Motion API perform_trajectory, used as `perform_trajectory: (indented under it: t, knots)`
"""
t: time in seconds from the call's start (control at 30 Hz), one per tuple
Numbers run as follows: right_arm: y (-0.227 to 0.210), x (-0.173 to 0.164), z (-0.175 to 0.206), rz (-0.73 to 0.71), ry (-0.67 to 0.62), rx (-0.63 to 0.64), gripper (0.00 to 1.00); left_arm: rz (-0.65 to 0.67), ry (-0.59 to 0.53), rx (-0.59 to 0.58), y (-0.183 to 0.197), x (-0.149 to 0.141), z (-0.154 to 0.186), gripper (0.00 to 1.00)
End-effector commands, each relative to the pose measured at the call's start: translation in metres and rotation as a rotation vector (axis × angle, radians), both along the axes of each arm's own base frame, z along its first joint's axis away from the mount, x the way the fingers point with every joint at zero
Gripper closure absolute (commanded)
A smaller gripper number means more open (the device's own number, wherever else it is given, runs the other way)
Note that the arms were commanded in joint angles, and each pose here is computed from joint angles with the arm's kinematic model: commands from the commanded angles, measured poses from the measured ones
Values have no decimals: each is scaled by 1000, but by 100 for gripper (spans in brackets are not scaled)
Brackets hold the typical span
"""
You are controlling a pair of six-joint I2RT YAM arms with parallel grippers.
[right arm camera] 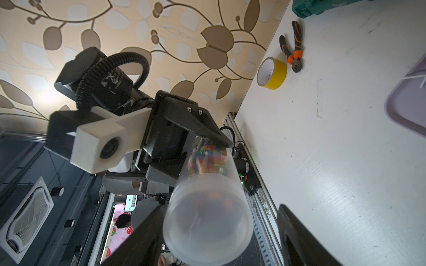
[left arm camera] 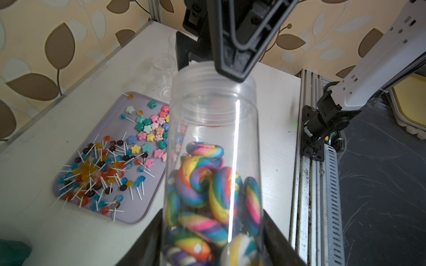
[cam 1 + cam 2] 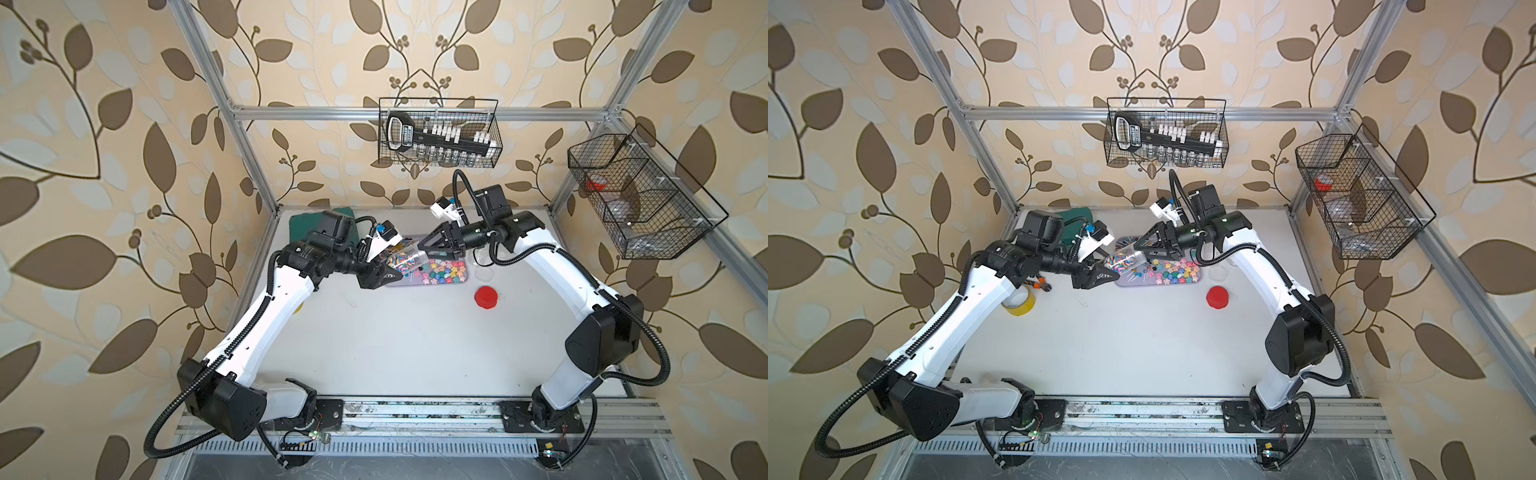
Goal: Pour the candies out of the jar
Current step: Unscrew the lid from the jar.
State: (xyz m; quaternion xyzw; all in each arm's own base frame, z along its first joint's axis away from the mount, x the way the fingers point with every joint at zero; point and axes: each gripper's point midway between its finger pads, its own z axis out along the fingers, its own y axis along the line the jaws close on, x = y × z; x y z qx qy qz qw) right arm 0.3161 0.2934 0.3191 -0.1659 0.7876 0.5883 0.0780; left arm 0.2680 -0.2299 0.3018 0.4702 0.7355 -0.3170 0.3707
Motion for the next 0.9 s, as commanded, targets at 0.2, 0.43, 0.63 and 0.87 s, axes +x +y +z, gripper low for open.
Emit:
perform_trajectory:
  t: [0.2,0.43,0.63,0.87]
  knots:
    - [5,-3,12,37,-33,27,33,-33,-71,-38,-4,-2,22,68]
    - [6,-4,11,43,-31,28,39,-32,-68,-40,-4,-2,22,68]
    - [7,-5,12,49,-41,31,40,-35,-67,-45,-4,-3,23,68]
    - [6,-5,18,50,-98,32,45,-31,-57,-61,-6,-1,23,68]
